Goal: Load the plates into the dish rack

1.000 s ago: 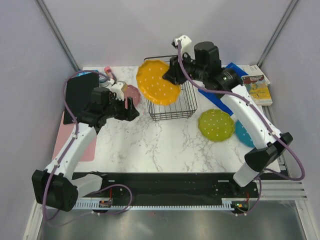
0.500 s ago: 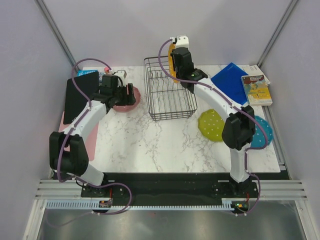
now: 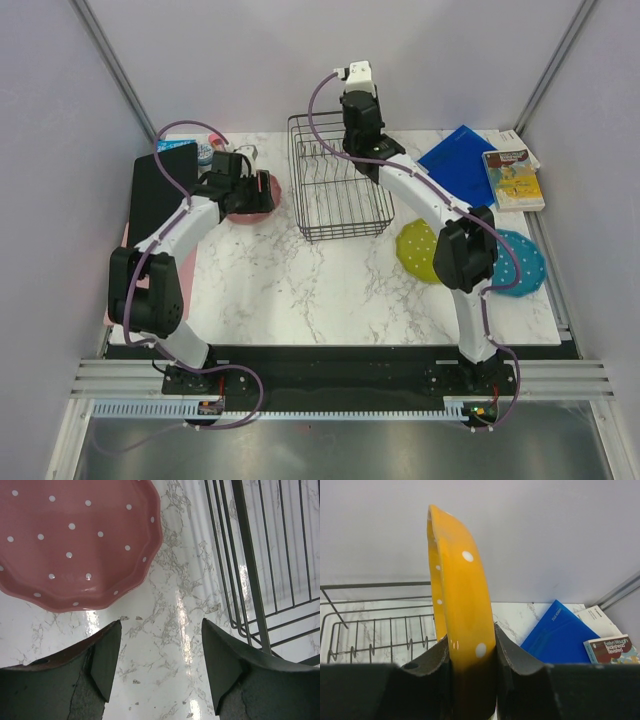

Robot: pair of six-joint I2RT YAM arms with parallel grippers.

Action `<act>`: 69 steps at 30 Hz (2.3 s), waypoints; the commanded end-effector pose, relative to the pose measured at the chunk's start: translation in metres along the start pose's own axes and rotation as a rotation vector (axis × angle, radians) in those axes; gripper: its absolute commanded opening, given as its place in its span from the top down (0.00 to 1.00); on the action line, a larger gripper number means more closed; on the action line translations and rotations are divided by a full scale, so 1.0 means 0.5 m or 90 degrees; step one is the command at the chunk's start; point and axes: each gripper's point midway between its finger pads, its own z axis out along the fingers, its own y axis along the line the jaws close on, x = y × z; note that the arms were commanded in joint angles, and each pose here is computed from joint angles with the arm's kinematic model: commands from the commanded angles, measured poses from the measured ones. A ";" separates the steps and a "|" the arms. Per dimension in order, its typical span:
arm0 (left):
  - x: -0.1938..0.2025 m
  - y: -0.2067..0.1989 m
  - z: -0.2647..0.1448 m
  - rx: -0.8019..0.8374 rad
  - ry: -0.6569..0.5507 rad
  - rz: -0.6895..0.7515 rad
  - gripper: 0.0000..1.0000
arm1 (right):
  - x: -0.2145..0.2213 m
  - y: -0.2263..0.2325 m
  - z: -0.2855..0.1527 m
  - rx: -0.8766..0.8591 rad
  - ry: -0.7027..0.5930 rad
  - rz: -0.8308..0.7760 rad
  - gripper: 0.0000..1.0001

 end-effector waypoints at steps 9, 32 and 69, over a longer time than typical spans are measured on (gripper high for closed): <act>-0.041 -0.011 0.006 0.010 -0.027 -0.020 0.28 | -0.038 0.000 0.022 0.020 -0.042 0.021 1.00; -0.022 -0.014 0.001 0.018 -0.007 -0.028 0.28 | 0.143 0.037 0.088 0.039 0.065 0.012 1.00; 0.264 0.065 0.042 0.016 0.437 -0.160 0.98 | 0.231 0.007 -0.414 -0.455 0.294 0.068 0.02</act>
